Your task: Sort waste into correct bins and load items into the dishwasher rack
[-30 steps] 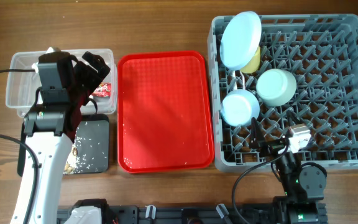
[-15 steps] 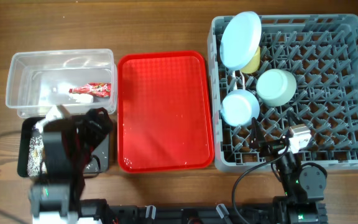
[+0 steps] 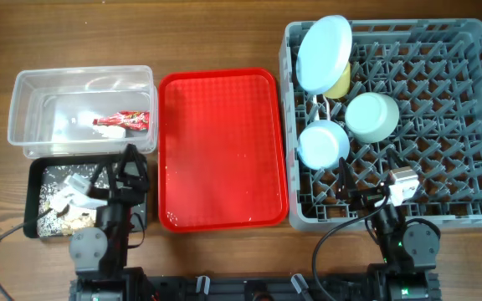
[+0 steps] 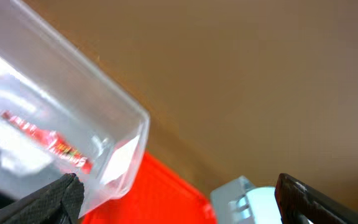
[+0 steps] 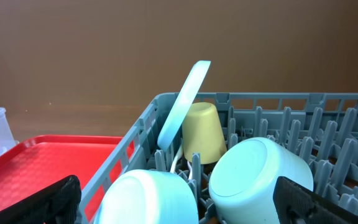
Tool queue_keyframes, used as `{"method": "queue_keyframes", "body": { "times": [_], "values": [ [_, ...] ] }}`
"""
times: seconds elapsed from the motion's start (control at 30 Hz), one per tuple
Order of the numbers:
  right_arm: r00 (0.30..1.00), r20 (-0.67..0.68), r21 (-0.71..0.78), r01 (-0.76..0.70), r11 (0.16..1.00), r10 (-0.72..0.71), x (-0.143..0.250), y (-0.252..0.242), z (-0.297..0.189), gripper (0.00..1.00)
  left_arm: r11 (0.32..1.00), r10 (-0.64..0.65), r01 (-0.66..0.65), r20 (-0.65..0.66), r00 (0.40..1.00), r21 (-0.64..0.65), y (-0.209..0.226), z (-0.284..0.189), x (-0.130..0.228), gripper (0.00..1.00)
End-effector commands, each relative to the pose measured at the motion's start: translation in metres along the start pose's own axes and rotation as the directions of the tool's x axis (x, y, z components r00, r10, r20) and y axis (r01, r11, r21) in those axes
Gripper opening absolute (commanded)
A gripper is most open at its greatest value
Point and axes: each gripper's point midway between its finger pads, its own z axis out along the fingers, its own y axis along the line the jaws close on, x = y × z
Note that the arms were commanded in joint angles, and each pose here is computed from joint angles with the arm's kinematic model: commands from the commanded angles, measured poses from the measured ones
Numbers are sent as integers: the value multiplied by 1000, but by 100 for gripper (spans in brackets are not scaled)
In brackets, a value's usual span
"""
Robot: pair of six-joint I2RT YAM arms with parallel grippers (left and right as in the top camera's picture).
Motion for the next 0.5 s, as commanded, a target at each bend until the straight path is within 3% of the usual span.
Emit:
{"method": "queue_keyframes", "body": {
  "times": [0.0, 0.13, 0.27, 0.37, 0.47],
  "values": [
    [1000, 11, 15, 11, 1000, -11, -2, -2, 0, 100, 1000, 5, -5, -3, 1000, -11, 15, 1, 12, 100],
    [1000, 11, 15, 11, 1000, -11, -2, -2, 0, 99, 998, 12, -15, -46, 999, -58, 35, 2, 31, 100],
    [1000, 11, 15, 11, 1000, -11, -2, -2, 0, 100, 973, 225, -227, -50, 973, -35, 32, 1, 29, 100],
    [1000, 11, 15, 11, 1000, -11, -2, -2, 0, 100, 857, 514, -515, -48, 857, -12, 30, 0, 28, 100],
    [1000, 11, 15, 11, 1000, -11, -2, -2, 0, 100, 752, 659, -660, -50, 751, -3, 30, 0, 28, 100]
  ]
}}
